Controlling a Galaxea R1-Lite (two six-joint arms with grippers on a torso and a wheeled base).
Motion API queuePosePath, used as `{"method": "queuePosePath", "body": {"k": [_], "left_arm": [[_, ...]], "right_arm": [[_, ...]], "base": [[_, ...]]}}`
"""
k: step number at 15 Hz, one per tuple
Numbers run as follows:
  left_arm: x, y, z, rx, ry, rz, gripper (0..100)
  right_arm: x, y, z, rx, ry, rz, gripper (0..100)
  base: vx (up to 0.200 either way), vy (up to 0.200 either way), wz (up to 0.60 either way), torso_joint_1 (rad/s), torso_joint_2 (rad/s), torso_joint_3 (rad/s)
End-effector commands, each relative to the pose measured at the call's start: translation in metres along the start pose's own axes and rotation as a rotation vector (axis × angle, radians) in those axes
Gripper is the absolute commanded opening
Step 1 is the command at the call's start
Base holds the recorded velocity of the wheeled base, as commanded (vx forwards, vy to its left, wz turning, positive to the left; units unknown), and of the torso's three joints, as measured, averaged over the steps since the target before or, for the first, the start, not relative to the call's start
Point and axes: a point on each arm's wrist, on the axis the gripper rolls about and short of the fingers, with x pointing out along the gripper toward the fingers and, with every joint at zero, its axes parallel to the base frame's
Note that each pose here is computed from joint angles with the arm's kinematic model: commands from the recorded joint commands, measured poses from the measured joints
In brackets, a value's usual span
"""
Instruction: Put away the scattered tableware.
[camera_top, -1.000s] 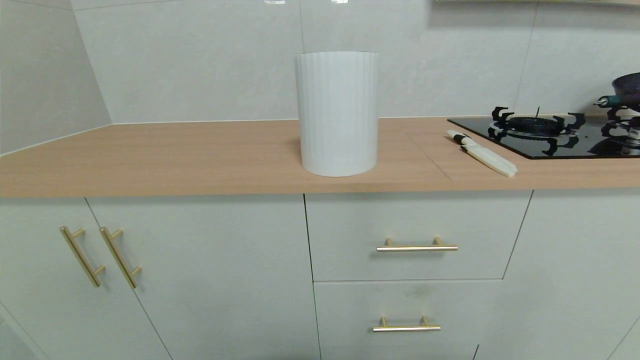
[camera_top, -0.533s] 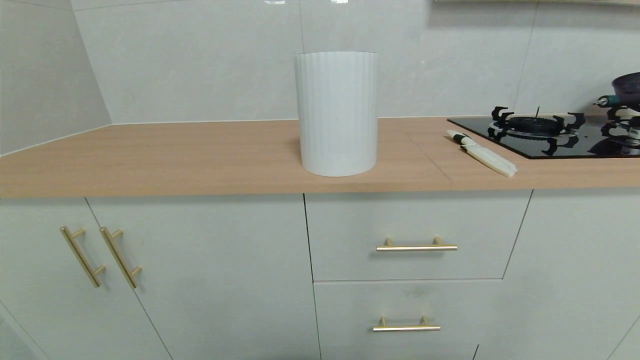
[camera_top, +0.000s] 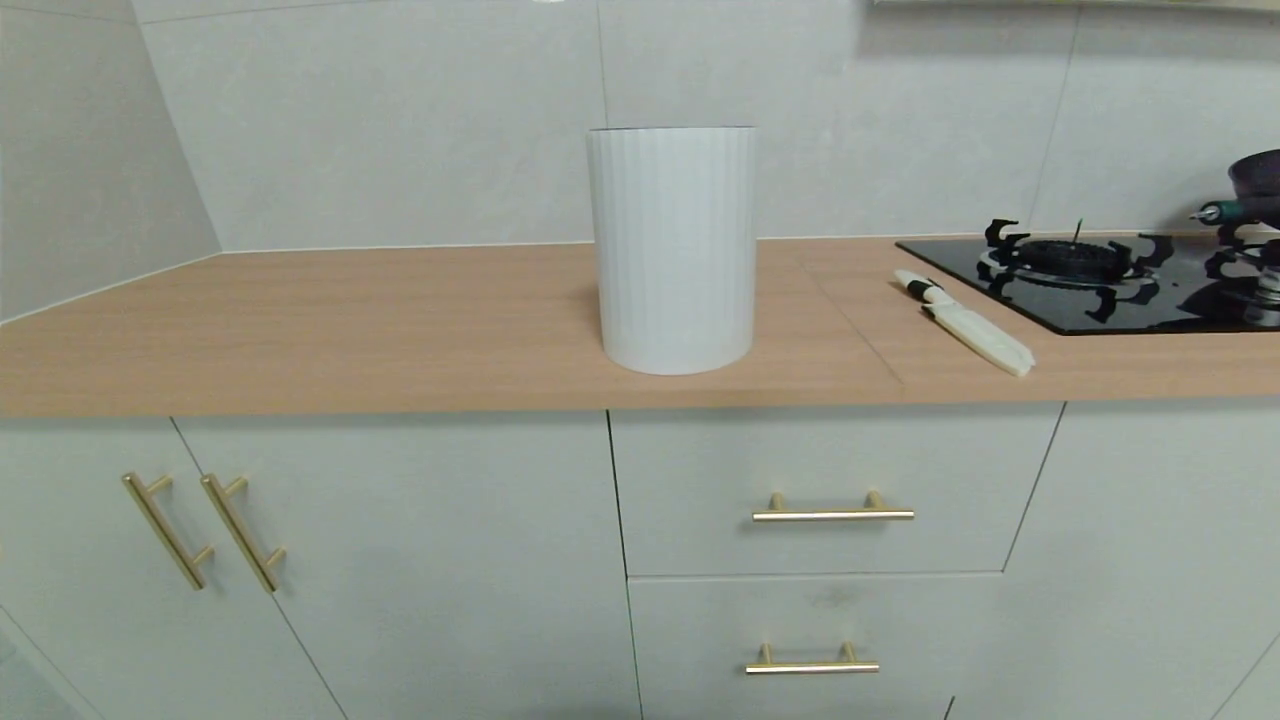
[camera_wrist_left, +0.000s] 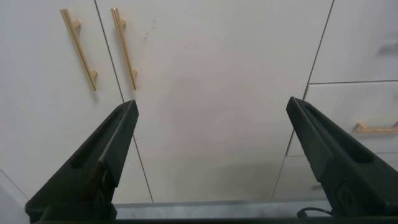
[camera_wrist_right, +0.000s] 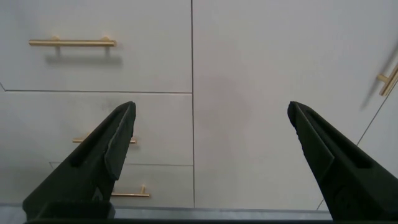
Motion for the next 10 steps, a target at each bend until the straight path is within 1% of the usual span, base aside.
{"method": "queuePosePath", "body": {"k": [1, 10], "left_arm": [[0.0000, 0.0000, 0.0000, 0.000, 0.001, 0.000, 100], [0.0000, 0.0000, 0.0000, 0.000, 0.001, 0.000, 100]], "right_arm": [[0.0001, 0.0000, 0.0000, 0.000, 0.001, 0.000, 100], [0.0001, 0.0000, 0.0000, 0.000, 0.001, 0.000, 100]], "base": [[0.000, 0.000, 0.00, 0.188, -0.53, -0.300], [0.000, 0.000, 0.00, 0.179, -0.50, -0.288]]}}
